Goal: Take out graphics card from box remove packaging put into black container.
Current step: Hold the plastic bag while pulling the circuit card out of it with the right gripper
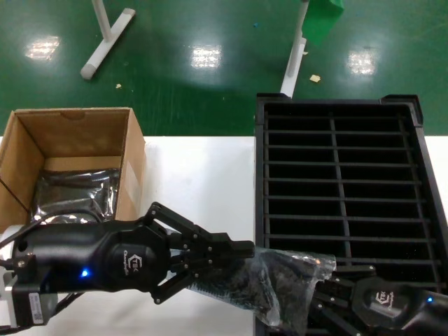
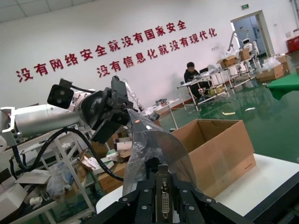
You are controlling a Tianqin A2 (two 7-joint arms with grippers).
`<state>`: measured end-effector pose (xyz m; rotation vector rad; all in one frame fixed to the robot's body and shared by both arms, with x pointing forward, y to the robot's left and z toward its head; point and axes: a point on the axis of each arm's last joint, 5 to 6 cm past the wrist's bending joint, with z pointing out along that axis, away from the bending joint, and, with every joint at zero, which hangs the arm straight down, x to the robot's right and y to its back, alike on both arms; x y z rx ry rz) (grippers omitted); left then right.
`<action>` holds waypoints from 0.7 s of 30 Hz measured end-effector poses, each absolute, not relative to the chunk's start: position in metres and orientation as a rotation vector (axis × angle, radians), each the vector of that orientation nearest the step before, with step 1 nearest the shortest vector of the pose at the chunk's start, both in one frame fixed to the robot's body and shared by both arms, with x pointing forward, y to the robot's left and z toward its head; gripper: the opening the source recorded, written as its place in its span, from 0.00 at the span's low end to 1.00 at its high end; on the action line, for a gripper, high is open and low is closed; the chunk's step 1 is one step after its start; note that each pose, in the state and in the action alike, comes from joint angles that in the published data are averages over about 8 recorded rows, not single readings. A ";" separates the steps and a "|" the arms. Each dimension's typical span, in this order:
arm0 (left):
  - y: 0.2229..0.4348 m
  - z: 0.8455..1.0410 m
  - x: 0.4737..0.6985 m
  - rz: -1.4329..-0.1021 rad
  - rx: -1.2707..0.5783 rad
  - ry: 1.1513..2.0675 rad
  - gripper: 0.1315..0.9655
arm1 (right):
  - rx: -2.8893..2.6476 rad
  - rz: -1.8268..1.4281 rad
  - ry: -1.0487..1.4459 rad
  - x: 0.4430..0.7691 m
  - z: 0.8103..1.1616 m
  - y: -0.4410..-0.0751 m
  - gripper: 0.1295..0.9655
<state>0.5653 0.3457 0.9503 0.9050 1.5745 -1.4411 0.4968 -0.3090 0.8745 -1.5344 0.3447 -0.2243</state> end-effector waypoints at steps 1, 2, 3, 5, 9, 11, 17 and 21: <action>0.346 0.950 0.566 -1.440 0.905 1.576 0.01 | -1.534 -0.224 0.345 0.497 0.875 -0.309 0.09; 0.346 0.950 0.566 -1.439 0.905 1.578 0.01 | -1.534 -0.223 0.345 0.497 0.875 -0.309 0.09; 0.347 0.949 0.566 -1.437 0.905 1.581 0.01 | -1.534 -0.223 0.345 0.497 0.875 -0.309 0.09; 0.348 0.948 0.567 -1.434 0.905 1.587 0.01 | -1.534 -0.221 0.345 0.498 0.875 -0.309 0.09; 0.352 0.945 0.568 -1.428 0.904 1.605 0.01 | -1.534 -0.218 0.343 0.498 0.876 -0.309 0.09; 0.354 0.943 0.568 -1.426 0.902 1.614 0.01 | -1.534 -0.217 0.341 0.498 0.876 -0.308 0.09; 0.360 0.940 0.570 -1.418 0.900 1.634 0.01 | -1.537 -0.213 0.335 0.498 0.878 -0.307 0.09; 0.366 0.942 0.572 -1.406 0.895 1.641 0.01 | -1.540 -0.214 0.334 0.498 0.879 -0.307 0.09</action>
